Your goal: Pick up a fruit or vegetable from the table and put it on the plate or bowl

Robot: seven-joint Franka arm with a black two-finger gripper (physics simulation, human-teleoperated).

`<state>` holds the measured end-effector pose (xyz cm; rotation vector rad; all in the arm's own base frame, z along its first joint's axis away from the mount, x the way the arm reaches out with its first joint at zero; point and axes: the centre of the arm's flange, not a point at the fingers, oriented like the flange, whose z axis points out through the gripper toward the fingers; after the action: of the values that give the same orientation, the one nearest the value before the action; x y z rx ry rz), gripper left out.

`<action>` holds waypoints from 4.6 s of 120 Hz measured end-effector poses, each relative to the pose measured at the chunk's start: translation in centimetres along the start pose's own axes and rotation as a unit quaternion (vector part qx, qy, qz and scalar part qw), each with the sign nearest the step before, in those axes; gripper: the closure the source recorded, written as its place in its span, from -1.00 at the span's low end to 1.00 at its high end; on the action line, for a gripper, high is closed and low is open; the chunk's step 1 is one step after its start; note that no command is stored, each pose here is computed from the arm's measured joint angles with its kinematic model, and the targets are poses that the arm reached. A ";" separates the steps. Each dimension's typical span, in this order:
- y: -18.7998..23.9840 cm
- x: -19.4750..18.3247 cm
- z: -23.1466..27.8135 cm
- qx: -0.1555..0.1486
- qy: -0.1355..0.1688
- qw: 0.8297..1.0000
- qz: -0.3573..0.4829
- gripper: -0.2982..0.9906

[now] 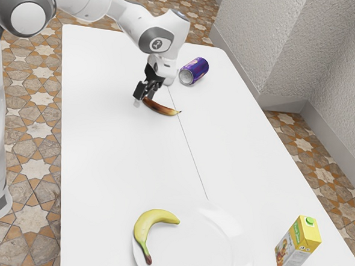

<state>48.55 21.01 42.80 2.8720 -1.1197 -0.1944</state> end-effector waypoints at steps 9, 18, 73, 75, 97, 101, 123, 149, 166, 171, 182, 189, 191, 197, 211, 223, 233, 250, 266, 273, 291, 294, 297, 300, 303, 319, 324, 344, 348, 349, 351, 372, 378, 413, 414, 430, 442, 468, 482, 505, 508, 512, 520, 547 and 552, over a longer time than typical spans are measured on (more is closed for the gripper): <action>0.0 0.1 0.1 0.001 0.000 1.000 0.000 -0.54; -0.1 0.2 0.1 0.002 0.000 1.000 0.000 -0.54; -0.6 0.1 0.1 0.013 0.004 1.000 -0.004 -0.54; -0.6 0.1 0.2 0.013 0.004 1.000 -0.004 -0.54; -0.8 0.0 0.3 0.015 0.004 1.000 -0.005 -0.54; -0.9 0.0 0.3 0.015 0.004 1.000 -0.005 -0.54; -0.9 -0.2 0.2 0.017 0.005 1.000 -0.006 -0.54; -1.0 -0.4 0.1 0.018 0.006 1.000 -0.007 -0.54; -1.1 -0.4 0.0 0.019 0.007 1.000 -0.008 -0.54; -1.1 -0.4 0.0 0.019 0.007 1.000 -0.008 -0.54; -1.2 -0.4 0.0 0.019 0.007 1.000 -0.009 -0.54; -1.2 -0.4 0.0 0.019 0.007 1.000 -0.009 -0.54; -1.2 -0.4 0.0 0.019 0.007 1.000 -0.009 -0.54; -1.2 -0.4 0.0 0.019 0.007 1.000 -0.009 -0.54; -1.2 -0.4 0.0 0.020 0.007 1.000 -0.008 -0.54; -1.2 -0.4 0.0 0.021 0.007 1.000 -0.007 -0.54; -1.3 -0.3 -0.4 0.023 0.009 1.000 -0.007 -0.54; -1.3 -0.2 -0.8 0.025 0.010 1.000 -0.006 -0.54; -1.2 0.0 -0.8 0.025 0.010 1.000 -0.004 -0.54; -1.2 0.1 -0.9 0.025 0.010 1.000 -0.004 -0.54; -1.1 0.4 -0.8 0.024 0.011 1.000 -0.002 -0.54; -1.1 0.4 -0.8 0.024 0.012 1.000 -0.002 -0.54; -1.1 0.5 -0.9 0.024 0.012 1.000 -0.002 -0.54; -1.0 0.6 -0.9 0.024 0.012 1.000 -0.002 -0.54; -1.0 0.6 -0.9 0.025 0.012 1.000 -0.001 -0.54; -1.0 1.0 -0.9 0.026 0.014 1.000 0.000 -0.54; -1.0 1.2 -1.0 0.027 0.015 1.000 0.001 -0.54; -0.9 2.1 -0.8 0.025 0.018 1.000 0.005 -0.54; -0.8 2.4 -0.8 0.025 0.018 0.999 0.008 -0.54; -0.7 2.5 -0.8 0.025 0.018 0.999 0.008 -0.54; -0.7 2.7 -0.8 0.025 0.018 0.999 0.010 -0.54; 1.8 7.4 -0.7 0.026 0.014 0.998 0.056 -0.54; 3.1 9.4 -0.7 0.028 0.012 0.996 0.078 -0.54; 9.3 20.1 -4.5 0.062 0.017 0.979 0.194 -0.54; 9.2 20.3 -4.5 0.062 0.016 0.979 0.195 -0.54; 6.7 19.1 -4.4 0.047 -0.002 0.981 0.189 -0.54; 4.9 17.0 -4.2 0.037 -0.011 0.984 0.176 -0.54; 2.4 13.8 -3.5 0.023 -0.017 0.990 0.138 -0.54; 2.0 13.2 -3.5 0.020 -0.018 0.992 0.122 -0.54; -0.4 9.7 -3.2 0.016 -0.020 0.997 0.073 -0.54; -0.4 9.8 -3.1 0.015 -0.020 0.997 0.072 -0.54; -0.4 9.9 -3.1 0.015 -0.021 0.997 0.071 -0.54; -0.6 9.7 -2.6 0.012 -0.023 0.998 0.065 -0.54; -2.6 6.9 -1.5 0.000 -0.023 1.000 0.019 -0.54; -2.5 7.0 -1.4 0.000 -0.023 1.000 0.019 -0.54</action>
<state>55.54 18.15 43.24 2.8575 -1.1791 -0.2599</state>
